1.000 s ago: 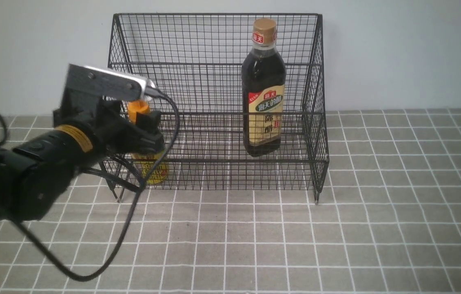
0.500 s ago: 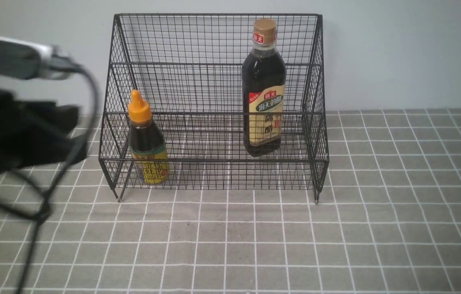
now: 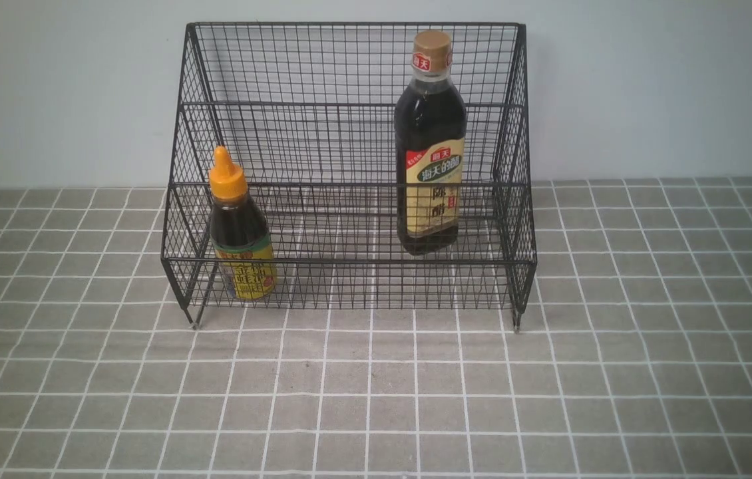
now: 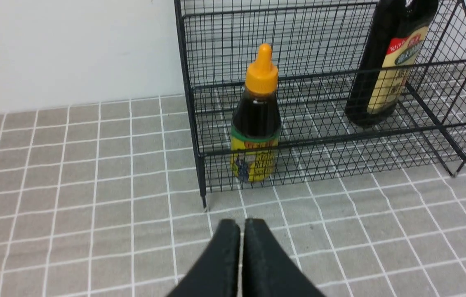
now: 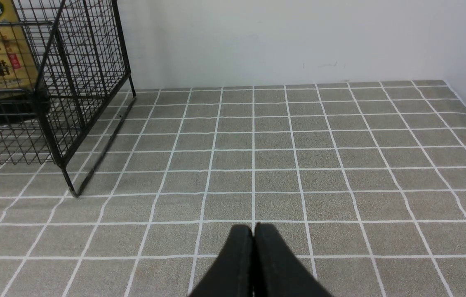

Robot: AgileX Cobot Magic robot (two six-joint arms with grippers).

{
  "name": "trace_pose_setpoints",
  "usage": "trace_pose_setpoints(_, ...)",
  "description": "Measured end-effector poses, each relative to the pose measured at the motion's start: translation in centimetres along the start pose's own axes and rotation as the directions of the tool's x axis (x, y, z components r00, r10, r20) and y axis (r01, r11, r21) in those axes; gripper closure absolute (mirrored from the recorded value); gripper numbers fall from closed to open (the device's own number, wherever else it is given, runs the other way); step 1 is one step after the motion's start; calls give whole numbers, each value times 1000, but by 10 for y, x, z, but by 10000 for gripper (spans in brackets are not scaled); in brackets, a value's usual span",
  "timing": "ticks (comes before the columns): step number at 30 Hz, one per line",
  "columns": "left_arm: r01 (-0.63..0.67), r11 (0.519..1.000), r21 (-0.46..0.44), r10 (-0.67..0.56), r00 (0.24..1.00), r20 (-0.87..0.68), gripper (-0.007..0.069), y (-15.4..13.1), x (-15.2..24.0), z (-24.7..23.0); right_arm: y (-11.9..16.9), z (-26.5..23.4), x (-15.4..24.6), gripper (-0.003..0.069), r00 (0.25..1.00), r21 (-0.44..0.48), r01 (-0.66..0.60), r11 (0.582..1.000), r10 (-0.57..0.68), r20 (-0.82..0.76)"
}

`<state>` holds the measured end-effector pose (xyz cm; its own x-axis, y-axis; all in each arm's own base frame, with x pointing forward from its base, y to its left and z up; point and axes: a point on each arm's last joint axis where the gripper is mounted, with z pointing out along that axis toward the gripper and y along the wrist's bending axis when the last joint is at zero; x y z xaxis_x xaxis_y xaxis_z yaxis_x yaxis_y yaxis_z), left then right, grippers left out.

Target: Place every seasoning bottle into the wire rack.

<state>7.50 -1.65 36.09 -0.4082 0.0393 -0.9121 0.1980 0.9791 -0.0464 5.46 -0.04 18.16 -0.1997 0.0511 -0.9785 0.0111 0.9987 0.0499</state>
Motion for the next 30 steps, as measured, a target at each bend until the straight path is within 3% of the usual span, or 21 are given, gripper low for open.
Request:
trace_pose_setpoints(19,-13,1000,-24,12,1000,-8,632,3,14,-3,0,0,0,672,1000,0,0,1000,0,0)
trace_pose_setpoints(24,24,997,-68,-17,994,105,632,8,48,5,0,0,0,672,1000,0,0,1000,0,0)
trace_pose_setpoints(30,69,986,-154,-47,989,143,632,17,138,35,0,0,0,672,1000,0,0,1000,0,0)
